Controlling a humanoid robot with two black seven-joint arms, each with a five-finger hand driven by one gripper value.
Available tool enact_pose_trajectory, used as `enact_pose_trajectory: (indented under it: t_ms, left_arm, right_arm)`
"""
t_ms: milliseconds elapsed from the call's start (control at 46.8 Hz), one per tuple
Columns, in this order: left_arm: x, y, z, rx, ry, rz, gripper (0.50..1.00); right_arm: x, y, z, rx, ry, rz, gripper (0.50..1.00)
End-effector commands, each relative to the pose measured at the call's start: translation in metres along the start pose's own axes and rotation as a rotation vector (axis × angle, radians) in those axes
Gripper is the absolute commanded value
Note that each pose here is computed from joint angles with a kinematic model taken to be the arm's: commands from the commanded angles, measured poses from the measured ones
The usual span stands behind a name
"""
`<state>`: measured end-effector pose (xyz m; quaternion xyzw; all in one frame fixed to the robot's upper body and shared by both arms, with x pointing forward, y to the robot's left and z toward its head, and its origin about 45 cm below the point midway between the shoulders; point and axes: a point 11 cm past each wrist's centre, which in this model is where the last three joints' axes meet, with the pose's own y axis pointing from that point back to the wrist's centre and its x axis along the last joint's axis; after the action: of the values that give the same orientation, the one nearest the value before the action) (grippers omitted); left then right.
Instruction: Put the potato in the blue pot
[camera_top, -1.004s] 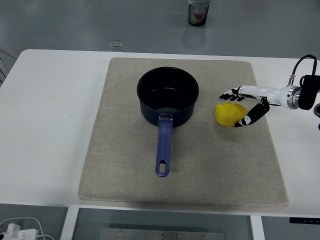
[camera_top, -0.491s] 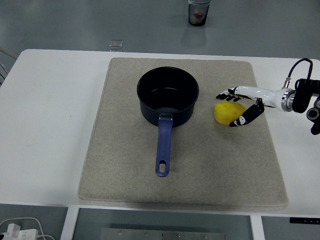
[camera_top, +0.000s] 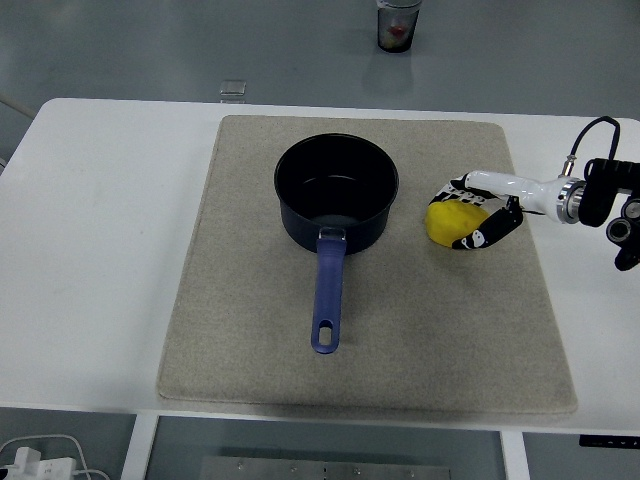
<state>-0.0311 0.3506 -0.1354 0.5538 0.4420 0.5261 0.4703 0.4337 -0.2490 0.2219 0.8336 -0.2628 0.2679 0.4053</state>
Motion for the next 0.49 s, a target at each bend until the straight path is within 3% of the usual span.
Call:
enact_pose_trajectory:
  t_ms: [0, 171, 470]
  left_arm:
    - [0.000, 0.000, 0.000, 0.000, 0.001, 0.000, 0.996]
    - [0.000, 0.000, 0.000, 0.000, 0.001, 0.000, 0.996]
    - [0.000, 0.000, 0.000, 0.000, 0.001, 0.000, 0.996]
  right_arm:
    - [0.000, 0.000, 0.000, -0.002, -0.001, -0.001, 0.541]
    - [0.003, 0.001, -0.001, 0.004, -0.006, 0.014, 0.500]
    - [0.020, 0.005, -0.009, 0.025, -0.001, 0.045, 0.500]
